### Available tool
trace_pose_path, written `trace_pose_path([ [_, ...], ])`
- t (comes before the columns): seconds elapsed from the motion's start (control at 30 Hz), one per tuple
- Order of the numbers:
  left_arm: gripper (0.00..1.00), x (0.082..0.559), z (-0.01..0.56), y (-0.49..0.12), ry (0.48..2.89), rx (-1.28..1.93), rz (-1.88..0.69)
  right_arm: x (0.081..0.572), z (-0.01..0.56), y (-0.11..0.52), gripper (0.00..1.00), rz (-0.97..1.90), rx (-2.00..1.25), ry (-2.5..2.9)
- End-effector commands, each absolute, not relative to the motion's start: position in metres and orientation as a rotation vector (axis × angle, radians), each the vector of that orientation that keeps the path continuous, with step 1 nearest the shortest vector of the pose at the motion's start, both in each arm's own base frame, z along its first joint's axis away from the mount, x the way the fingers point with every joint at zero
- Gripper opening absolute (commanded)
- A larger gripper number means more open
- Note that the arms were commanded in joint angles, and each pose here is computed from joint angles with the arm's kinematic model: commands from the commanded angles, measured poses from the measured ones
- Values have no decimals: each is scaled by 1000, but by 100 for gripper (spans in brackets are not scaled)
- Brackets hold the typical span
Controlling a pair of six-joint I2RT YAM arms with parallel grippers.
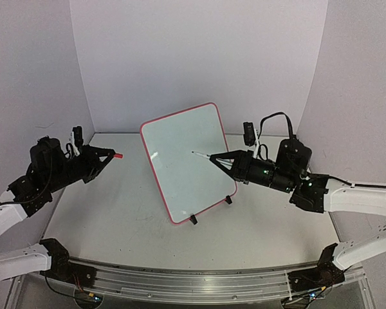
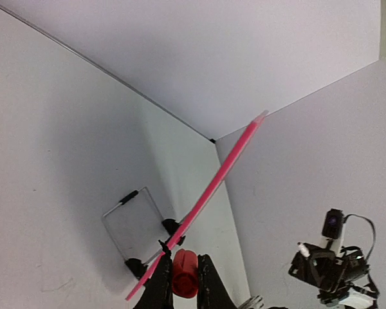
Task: Write a sentence on the whiteboard
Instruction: Place the pen cap at the center of the board.
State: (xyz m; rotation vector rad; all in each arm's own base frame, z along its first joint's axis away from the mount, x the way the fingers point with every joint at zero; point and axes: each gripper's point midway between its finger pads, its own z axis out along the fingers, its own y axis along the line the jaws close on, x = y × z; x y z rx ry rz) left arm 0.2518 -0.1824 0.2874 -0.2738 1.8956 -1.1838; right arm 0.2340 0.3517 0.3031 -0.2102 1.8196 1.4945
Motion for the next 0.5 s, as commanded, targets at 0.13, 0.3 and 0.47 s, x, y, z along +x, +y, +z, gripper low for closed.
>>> trace_pose_path([
  [0.13, 0, 236, 192, -171, 2427, -108, -831, 250, 302, 331, 0, 1343, -396, 1951],
  [0.3, 0, 252, 161, -168, 2538, -51, -747, 254, 295, 334, 0, 1317, -435, 1986],
  [0.47, 0, 270, 118, -167, 2666, -59, -764, 255, 289, 335, 0, 1304, -444, 1995],
])
